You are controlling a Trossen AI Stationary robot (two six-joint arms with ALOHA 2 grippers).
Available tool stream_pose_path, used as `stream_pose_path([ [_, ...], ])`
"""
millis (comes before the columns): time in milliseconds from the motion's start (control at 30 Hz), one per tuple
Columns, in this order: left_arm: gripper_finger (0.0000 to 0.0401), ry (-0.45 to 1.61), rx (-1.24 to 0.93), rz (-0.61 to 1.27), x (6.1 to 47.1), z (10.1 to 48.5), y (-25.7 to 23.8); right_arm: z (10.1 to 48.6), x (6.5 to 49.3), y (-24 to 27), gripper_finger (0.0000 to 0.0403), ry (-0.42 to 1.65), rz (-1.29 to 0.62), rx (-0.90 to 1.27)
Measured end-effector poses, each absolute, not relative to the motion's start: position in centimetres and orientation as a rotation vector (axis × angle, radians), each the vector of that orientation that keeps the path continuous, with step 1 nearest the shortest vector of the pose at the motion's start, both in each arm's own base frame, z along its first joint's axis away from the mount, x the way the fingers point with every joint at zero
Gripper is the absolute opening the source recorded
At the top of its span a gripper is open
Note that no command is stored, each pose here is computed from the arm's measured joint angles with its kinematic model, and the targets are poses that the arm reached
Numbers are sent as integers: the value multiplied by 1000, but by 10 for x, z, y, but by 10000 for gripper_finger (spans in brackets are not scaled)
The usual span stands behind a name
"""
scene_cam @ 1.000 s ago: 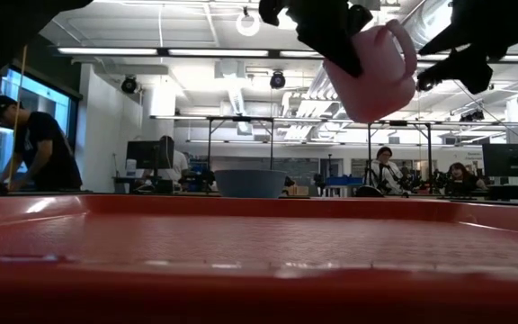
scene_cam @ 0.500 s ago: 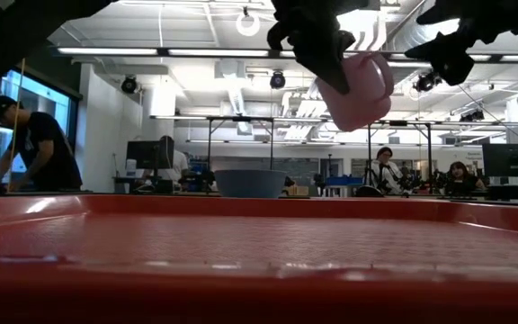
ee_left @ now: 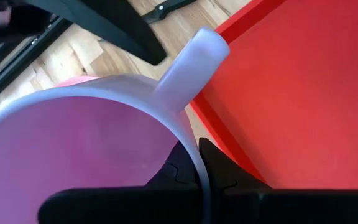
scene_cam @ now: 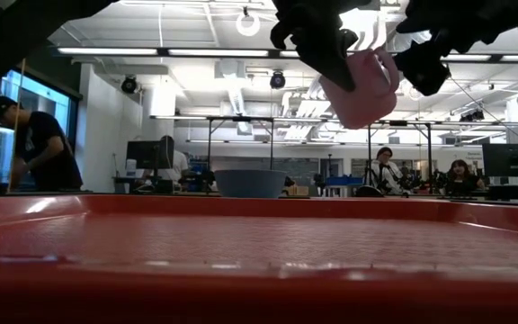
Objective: Set up tray
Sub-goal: Put the purple mug in the top right of the tray
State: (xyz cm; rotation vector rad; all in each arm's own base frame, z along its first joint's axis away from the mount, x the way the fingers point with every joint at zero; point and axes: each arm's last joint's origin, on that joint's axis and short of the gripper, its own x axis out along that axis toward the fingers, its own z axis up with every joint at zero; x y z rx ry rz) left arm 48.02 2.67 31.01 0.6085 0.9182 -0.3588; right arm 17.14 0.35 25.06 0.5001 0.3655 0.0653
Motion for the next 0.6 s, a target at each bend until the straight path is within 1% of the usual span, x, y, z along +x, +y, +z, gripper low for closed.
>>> stream_pose_path([
  [333,24,899,607,-349,482,311,27,239,190,5,209,416,120,507],
  [433,24,905,602,-356,481,311,26,240,192,5,203,401,131,507],
  [500,25,907,597,-356,481,311,26,241,192,5,188,388,125,504],
  [600,37,907,586,-361,481,311,26,242,192,5,143,380,125,502],
])
